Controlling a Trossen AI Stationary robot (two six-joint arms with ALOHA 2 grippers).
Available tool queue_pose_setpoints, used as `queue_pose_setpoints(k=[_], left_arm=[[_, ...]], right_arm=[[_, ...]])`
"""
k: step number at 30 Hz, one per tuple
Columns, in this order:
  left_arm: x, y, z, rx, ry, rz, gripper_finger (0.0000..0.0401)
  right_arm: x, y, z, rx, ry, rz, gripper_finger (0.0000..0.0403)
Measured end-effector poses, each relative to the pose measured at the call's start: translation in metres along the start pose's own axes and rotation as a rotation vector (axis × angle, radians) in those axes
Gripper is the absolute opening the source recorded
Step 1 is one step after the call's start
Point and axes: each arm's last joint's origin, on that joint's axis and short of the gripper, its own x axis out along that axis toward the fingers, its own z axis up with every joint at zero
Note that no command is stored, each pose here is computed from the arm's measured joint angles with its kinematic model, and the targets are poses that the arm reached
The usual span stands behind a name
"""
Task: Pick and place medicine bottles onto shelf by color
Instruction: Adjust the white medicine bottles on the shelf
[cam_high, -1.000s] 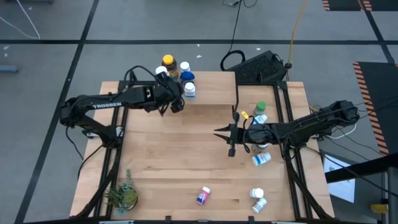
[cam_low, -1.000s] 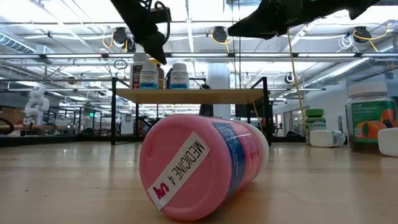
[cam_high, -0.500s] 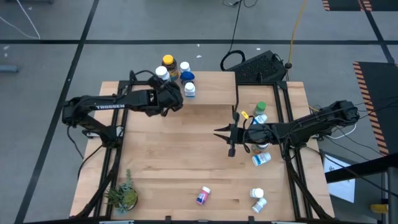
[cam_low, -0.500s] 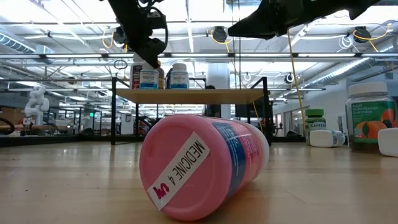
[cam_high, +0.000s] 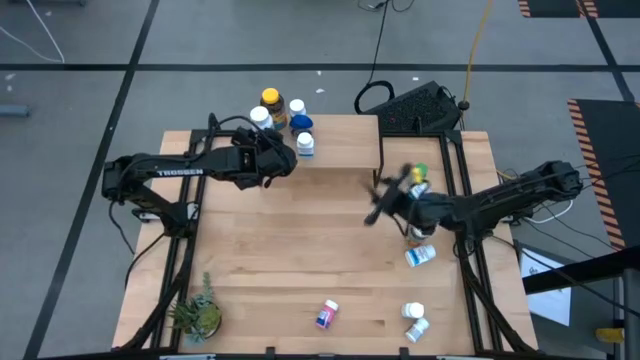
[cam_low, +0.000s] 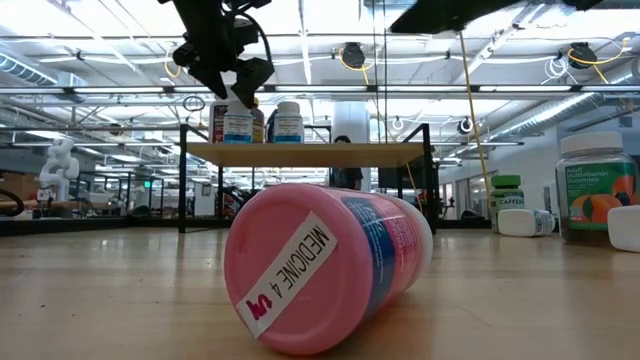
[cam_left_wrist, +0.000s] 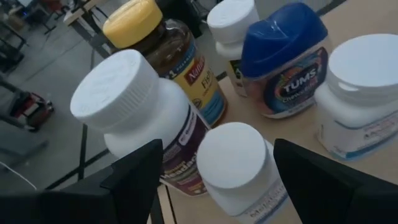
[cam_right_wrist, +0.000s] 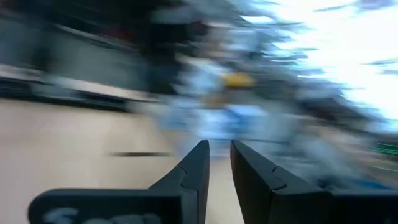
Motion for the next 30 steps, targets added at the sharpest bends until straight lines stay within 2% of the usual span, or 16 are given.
queue_pose_setpoints(k=[3,5,7,12,15,20,30], left_arm=[[-0.003,-0.002,-0.002,-0.008,0.004,-0.007,0.031],[-0.006,-0.003,-0.004,-0.009,0.008,-0.01,0.031],[-0.008,-0.004,-0.005,-0.014,0.004,-0.006,0.031],[-0.009,-0.003,-0.008,-0.075,0.015,0.012,0.031],[-0.009,-0.001,-0.012,-0.129,0.023,0.046,0.031],[-0.003,-0.006,-0.023,-0.195,0.01,0.052,0.031],[0.005,-0.005,-0.051,-0.165,0.069,0.103,0.031]], right_arm=[[-0.007,-0.012,-0.001,-0.108,0.156,-0.291,0.0059],[-0.01,-0.014,-0.01,-0.129,0.214,-0.362,0.0059],[-0.012,-0.011,-0.019,-0.111,0.184,-0.305,0.0059],[-0.013,0.003,-0.03,-0.031,0.005,0.073,0.0059],[-0.013,0.006,-0.028,0.046,-0.039,0.178,0.0059],[-0.013,0.006,-0.028,0.089,-0.037,0.179,0.0059],[-0.013,0.006,-0.028,0.11,-0.036,0.18,0.0059]])
